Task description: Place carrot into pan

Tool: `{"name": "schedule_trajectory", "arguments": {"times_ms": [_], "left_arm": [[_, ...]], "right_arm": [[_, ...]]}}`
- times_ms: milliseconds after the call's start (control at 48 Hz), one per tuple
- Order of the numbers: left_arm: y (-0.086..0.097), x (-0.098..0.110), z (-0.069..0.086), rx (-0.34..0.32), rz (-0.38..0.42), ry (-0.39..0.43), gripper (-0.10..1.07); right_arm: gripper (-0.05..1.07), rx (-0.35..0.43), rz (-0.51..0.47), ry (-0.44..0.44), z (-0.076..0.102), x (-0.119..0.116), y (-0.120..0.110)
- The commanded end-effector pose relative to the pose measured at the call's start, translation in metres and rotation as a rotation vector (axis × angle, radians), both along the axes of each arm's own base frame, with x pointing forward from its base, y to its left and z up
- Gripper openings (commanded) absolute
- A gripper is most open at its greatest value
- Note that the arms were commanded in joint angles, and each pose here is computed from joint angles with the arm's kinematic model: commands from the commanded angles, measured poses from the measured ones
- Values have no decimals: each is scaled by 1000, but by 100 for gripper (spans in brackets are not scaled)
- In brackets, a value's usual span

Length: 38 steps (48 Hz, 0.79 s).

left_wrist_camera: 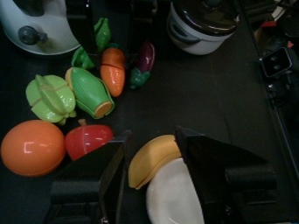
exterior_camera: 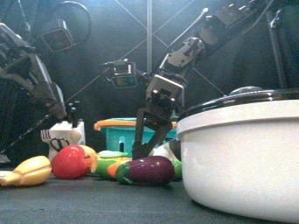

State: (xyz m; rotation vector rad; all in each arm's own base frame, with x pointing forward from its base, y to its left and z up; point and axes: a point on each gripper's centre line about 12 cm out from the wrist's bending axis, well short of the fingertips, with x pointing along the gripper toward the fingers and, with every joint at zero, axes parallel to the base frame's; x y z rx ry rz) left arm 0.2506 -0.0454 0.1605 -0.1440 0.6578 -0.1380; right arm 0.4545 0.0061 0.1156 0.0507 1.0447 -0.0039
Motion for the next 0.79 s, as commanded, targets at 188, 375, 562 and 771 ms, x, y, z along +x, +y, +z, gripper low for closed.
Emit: {"name": "schedule_trajectory", "arguments": {"times_ms": [188,375,562,771], "left_arm": [[-2,3,4,-8,-5,-16,83],[-2,2,3,-6,-6,-13,83],[-2,2,3,-8,-5,-14,83],[-1,2,3,-7,-3,-13,83]], "right_arm": [[80,1,0,-15,3,7,0],[78,-9,10,-5,-1,7,0],[68,-12,14,10,-3,6,0],[50,-6,5,-5,3,8,0]]}}
